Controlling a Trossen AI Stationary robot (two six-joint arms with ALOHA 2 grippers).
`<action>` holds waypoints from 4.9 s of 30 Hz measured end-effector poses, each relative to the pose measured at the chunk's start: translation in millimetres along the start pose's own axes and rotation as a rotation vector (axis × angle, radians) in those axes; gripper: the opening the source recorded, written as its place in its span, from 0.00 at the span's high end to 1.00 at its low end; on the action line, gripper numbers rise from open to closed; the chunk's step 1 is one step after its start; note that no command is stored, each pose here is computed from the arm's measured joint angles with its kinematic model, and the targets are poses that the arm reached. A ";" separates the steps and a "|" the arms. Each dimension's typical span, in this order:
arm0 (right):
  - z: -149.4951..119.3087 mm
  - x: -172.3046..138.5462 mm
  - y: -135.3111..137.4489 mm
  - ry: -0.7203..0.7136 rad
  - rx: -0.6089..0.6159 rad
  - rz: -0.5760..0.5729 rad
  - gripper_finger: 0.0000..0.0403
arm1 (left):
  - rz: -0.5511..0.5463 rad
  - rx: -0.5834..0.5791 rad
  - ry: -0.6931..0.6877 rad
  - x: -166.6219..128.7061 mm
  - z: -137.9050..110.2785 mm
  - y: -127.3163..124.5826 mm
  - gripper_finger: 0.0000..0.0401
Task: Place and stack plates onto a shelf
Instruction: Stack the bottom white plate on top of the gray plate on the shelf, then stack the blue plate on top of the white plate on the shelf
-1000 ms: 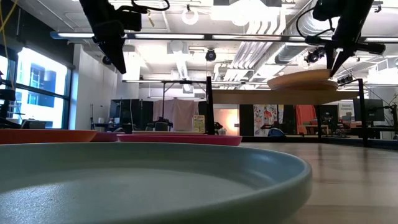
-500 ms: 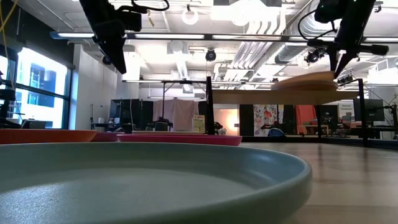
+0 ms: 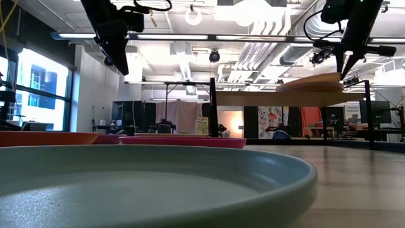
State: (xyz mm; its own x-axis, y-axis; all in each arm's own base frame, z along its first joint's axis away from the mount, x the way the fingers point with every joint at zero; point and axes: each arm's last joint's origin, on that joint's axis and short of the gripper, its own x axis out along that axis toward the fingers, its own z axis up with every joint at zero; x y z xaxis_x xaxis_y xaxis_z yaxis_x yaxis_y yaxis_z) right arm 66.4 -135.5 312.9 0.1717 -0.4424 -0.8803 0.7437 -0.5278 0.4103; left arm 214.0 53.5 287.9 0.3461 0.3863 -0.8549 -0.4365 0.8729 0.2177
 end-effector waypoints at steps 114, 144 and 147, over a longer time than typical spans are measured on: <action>-226.5 -42.6 23.6 0.751 -1.171 0.599 0.75 | -0.533 -0.381 0.355 57.8 -47.0 -239.2 0.71; -226.0 -42.2 24.1 0.717 -1.190 0.610 0.75 | -0.479 -0.373 0.396 81.8 -59.9 -254.7 0.98; -226.0 -42.2 24.1 0.718 -1.189 0.609 0.75 | -0.480 -0.370 0.396 81.8 -59.9 -254.7 0.99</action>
State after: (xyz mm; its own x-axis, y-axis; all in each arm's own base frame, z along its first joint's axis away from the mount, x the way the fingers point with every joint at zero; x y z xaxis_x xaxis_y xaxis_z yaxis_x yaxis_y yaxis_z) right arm 223.1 34.3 306.0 0.6443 0.2508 -0.7225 0.4585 0.6294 0.6274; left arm 303.7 -155.0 134.3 0.2739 -0.2119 -0.9381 -0.5885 0.7345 -0.3378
